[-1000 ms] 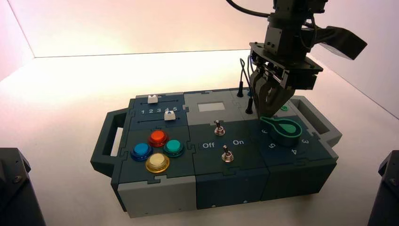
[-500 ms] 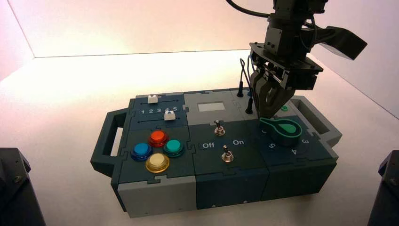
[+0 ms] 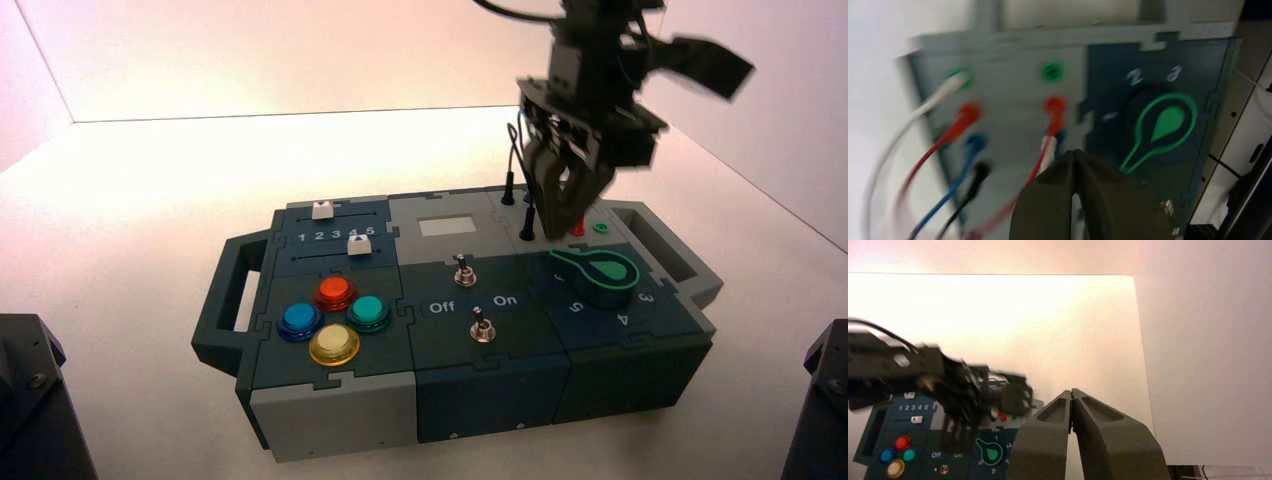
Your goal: Turn the knob to position 6.
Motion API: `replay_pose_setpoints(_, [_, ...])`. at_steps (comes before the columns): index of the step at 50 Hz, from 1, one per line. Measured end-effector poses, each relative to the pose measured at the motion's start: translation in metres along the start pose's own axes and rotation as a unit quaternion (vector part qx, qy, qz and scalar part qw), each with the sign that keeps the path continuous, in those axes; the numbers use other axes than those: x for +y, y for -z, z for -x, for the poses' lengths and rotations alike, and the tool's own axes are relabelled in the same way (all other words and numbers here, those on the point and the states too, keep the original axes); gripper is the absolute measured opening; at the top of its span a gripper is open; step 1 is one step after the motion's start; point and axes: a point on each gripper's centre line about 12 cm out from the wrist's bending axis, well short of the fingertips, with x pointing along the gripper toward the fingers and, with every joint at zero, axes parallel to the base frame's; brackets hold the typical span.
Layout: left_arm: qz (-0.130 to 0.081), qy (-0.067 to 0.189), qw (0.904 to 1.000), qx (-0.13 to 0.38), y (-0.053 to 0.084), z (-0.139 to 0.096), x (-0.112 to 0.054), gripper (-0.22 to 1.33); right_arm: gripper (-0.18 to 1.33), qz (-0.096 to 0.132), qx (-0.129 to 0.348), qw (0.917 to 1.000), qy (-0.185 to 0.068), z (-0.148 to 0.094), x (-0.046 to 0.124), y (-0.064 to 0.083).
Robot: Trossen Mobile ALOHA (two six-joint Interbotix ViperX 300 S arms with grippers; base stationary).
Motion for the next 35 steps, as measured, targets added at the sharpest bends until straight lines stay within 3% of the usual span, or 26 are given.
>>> replay_pose_setpoints(7, [0.037,-0.009,0.9991,-0.021,0.02,0.027,0.025,-0.17,-0.14,0.0,0.004,1.0,-0.002,-0.002,0.001,0.001])
replay_pose_setpoints(11, [0.045,-0.015,0.9984,-0.032,0.029,0.041,0.025,-0.17,-0.14,-0.001,0.008,0.9999,-0.007,-0.003,0.002,0.003])
replay_pose_setpoints(24, [0.05,-0.009,0.9983,-0.03,0.048,0.058,-0.008,-0.17,-0.14,0.001,0.031,0.9993,-0.019,-0.013,0.006,0.013])
replay_pose_setpoints(35, [0.041,-0.003,0.9988,-0.027,0.049,0.068,-0.044,-0.17,-0.14,0.004,0.046,0.9984,-0.032,-0.018,0.009,0.023])
